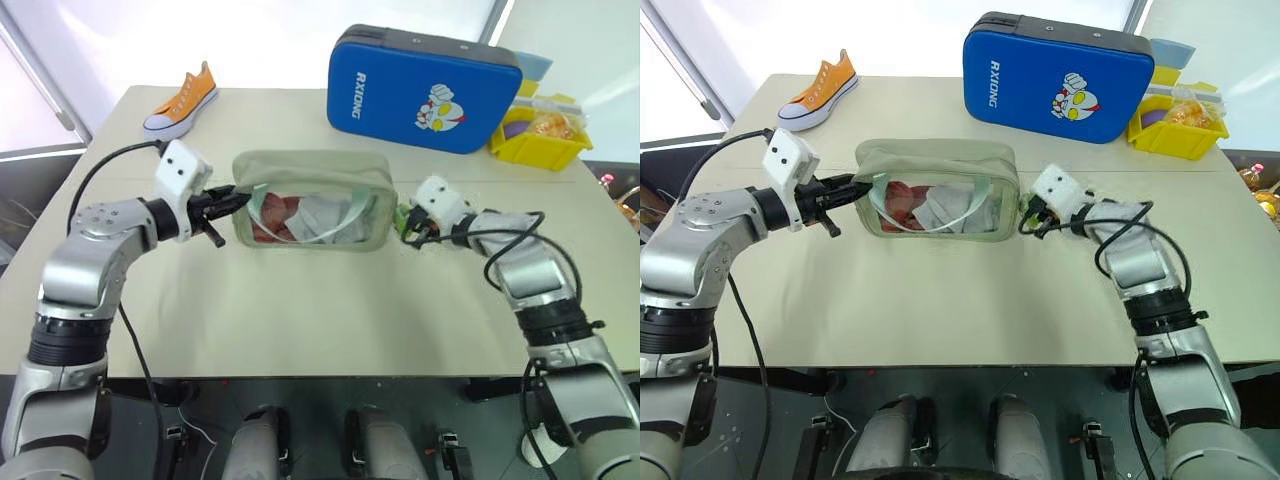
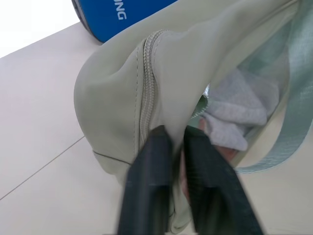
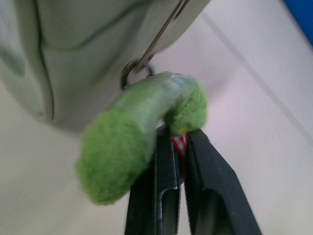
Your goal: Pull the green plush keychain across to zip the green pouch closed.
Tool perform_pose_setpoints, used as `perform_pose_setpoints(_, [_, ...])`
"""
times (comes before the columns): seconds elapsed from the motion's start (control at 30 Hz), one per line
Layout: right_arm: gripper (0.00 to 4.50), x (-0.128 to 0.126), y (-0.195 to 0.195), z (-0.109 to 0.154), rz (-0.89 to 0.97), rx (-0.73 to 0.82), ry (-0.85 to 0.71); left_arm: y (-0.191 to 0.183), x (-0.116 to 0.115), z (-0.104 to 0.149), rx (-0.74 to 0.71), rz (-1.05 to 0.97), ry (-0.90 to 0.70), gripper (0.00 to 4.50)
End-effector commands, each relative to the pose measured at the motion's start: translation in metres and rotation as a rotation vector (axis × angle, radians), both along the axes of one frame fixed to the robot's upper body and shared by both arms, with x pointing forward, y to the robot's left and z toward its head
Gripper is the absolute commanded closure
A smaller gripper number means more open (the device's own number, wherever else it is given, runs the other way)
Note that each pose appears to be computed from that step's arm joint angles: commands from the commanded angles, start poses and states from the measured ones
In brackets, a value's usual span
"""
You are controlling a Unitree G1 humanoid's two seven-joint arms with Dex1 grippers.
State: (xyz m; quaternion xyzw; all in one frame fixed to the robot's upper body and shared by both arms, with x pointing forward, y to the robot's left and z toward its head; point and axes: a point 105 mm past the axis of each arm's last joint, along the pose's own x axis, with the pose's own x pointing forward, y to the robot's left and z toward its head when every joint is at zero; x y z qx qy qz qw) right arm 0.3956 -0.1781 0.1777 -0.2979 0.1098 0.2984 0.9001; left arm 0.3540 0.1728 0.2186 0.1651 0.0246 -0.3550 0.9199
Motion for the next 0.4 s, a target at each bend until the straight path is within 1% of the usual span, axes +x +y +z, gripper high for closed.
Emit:
perform_pose_setpoints(0.03, [1.93, -0.013, -0.011, 0.055, 0.088, 0.043, -0.041, 0.016, -0.004, 0.018, -0.034, -0.003, -0.017, 1.98])
perform_pose_setpoints(0.07, [1.27, -0.018, -0.014, 0.065, 0.116, 0.04, -0.03, 0.021, -0.006, 0.024, -0.043, -0.008, -0.015, 1.34])
perform_pose_setpoints(0.1, [0.82, -0.023, -0.017, 0.072, 0.137, 0.035, -0.021, 0.025, -0.008, 0.029, -0.054, -0.013, -0.01, 0.91])
perform_pose_setpoints(0.13, [0.3, -0.027, -0.019, 0.078, 0.152, 0.021, -0.017, 0.028, -0.01, 0.034, -0.061, -0.018, -0.005, 0.37])
perform_pose_setpoints(0.17, [0.01, -0.032, -0.021, 0.085, 0.176, 0.013, -0.015, 0.033, -0.012, 0.04, -0.06, -0.014, -0.005, 0.04])
perform_pose_setpoints(0.23, [0.01, -0.047, -0.011, 0.105, 0.264, 0.095, 0.012, 0.042, -0.014, 0.049, -0.052, -0.002, 0.01, 0.04])
perform_pose_setpoints(0.3, [0.01, -0.059, -0.001, 0.118, 0.335, 0.164, 0.031, 0.049, -0.016, 0.058, -0.049, -0.003, 0.003, 0.04])
perform_pose_setpoints(0.37, [0.01, -0.063, 0.005, 0.124, 0.354, 0.196, 0.029, 0.053, -0.017, 0.063, -0.047, -0.004, -0.002, 0.04])
perform_pose_setpoints(0.4, [0.01, -0.062, 0.007, 0.124, 0.347, 0.198, 0.025, 0.055, -0.016, 0.064, -0.035, 0.005, -0.009, 0.04])
